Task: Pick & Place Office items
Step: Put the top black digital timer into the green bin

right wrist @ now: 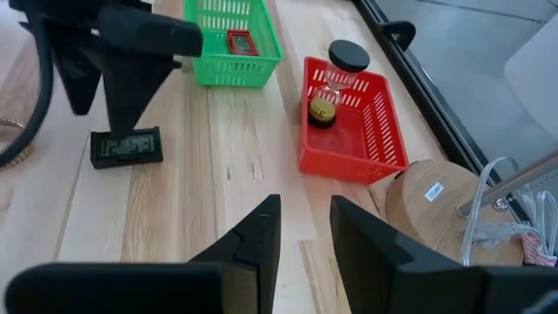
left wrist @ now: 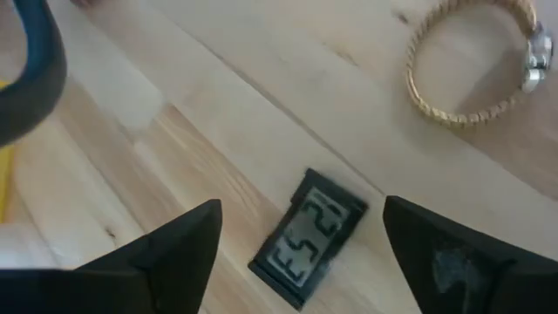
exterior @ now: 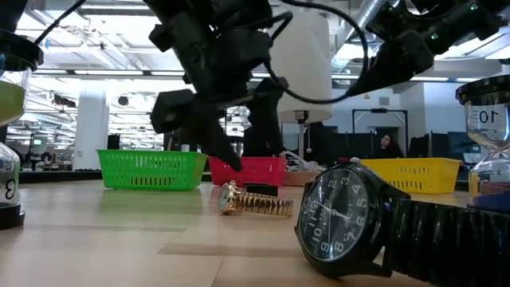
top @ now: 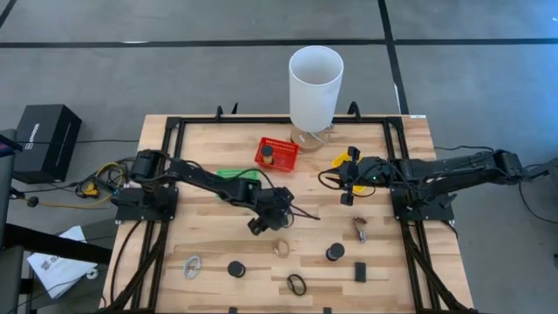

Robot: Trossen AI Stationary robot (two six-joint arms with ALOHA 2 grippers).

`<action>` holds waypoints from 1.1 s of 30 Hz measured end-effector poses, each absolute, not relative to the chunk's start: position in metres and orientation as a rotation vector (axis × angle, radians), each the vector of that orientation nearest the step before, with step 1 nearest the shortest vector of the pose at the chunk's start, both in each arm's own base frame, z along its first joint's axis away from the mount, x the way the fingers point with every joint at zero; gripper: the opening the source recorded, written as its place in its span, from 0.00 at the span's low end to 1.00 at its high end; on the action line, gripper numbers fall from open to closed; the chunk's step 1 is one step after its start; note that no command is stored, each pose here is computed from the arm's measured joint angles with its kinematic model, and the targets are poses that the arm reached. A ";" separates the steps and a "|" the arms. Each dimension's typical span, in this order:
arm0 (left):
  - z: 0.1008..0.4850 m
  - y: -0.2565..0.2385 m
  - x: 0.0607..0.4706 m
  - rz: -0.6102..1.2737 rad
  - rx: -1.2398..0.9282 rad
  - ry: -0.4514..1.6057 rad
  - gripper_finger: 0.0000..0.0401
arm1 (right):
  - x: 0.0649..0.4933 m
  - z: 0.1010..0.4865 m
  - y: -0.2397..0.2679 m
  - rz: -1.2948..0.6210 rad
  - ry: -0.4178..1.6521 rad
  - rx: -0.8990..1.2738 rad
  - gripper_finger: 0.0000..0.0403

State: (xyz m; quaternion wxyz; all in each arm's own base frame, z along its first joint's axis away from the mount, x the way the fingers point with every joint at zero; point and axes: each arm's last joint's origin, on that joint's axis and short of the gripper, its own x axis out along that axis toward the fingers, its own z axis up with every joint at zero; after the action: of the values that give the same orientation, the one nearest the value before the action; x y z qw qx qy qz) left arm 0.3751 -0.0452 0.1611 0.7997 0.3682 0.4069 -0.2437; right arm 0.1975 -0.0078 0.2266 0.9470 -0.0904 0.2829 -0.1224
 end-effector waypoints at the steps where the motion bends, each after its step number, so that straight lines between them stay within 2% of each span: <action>1: 0.160 -0.045 0.376 -0.528 0.790 0.885 0.81 | 0.198 0.227 -0.008 -0.249 0.572 -0.183 0.23; 9: 0.150 -0.037 0.380 -0.559 0.828 0.901 0.84 | 0.198 0.228 -0.008 -0.251 0.560 -0.182 0.23; 23: 0.131 -0.011 0.384 -0.627 0.703 0.919 0.84 | 0.198 0.228 -0.008 -0.251 0.558 -0.181 0.23; 27: 0.129 -0.006 0.383 -0.658 0.662 0.916 0.80 | 0.198 0.228 -0.008 -0.251 0.559 -0.181 0.23; 33: 0.129 0.001 0.382 -0.675 0.624 0.908 0.70 | 0.198 0.228 -0.008 -0.251 0.559 -0.181 0.23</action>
State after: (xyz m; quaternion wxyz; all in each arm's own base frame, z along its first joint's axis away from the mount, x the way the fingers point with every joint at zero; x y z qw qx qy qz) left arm 0.3820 0.0012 0.1289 0.7985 0.2908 0.4228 -0.3146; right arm 0.1984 -0.0079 0.2281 0.9494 -0.0892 0.2746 -0.1235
